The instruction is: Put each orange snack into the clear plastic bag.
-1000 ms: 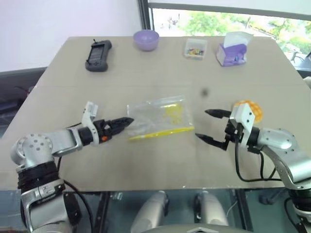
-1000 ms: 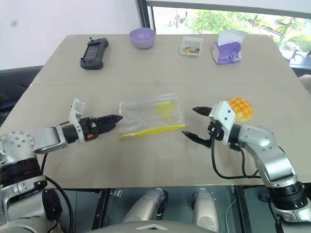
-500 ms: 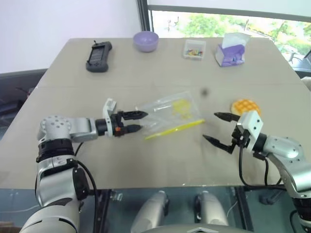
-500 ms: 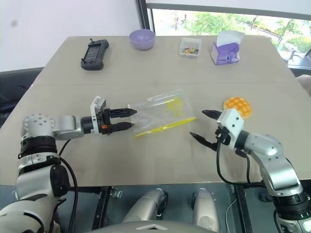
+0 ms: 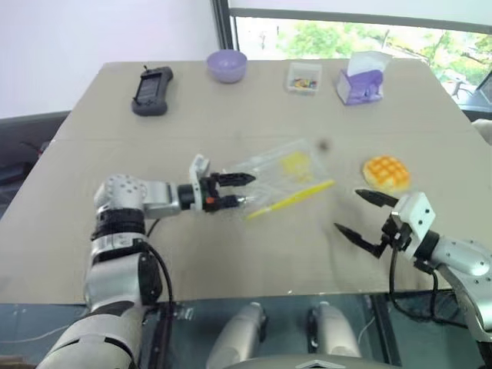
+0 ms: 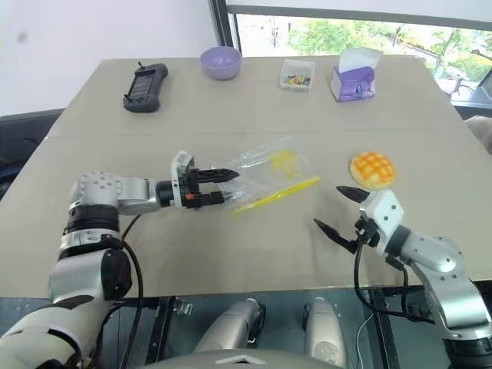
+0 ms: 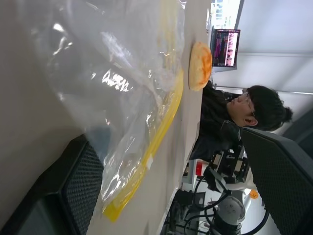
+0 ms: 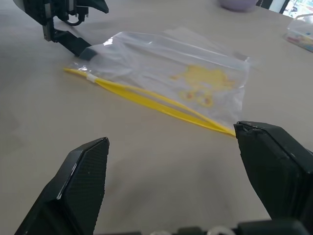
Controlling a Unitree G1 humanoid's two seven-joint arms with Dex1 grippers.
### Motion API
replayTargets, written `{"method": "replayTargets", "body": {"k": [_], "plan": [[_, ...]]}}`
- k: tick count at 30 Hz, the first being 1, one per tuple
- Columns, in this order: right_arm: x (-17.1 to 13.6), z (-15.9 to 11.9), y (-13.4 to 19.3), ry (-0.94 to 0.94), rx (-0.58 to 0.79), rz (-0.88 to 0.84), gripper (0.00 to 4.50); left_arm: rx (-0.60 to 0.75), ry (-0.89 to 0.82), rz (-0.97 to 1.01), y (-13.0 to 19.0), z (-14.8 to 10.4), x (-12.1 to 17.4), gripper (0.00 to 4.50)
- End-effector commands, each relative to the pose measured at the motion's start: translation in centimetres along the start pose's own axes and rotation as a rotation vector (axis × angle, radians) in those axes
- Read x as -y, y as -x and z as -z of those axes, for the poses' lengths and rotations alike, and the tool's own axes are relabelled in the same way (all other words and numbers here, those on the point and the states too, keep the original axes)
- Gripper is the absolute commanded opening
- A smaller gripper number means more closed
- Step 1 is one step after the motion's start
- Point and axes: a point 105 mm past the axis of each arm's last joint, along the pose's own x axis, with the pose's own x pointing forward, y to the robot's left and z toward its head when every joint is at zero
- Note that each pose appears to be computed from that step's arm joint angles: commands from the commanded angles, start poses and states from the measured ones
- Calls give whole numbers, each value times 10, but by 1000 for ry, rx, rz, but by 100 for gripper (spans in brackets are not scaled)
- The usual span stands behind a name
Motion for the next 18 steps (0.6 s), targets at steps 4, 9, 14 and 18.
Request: {"method": "replayTargets", "body": {"k": [4, 9, 14, 18], "plan": [[7, -18, 5, 83, 57, 17, 446, 40, -7, 11, -13, -5, 4, 450], [9, -19, 4, 107, 61, 18, 446, 71, 2, 2, -22, -7, 6, 450], [15, -19, -3, 144, 60, 26, 450, 97, 1, 1, -31, -8, 16, 328], [22, -18, -22, 238, 42, 35, 450, 136, 2, 25, -32, -11, 29, 165]]}}
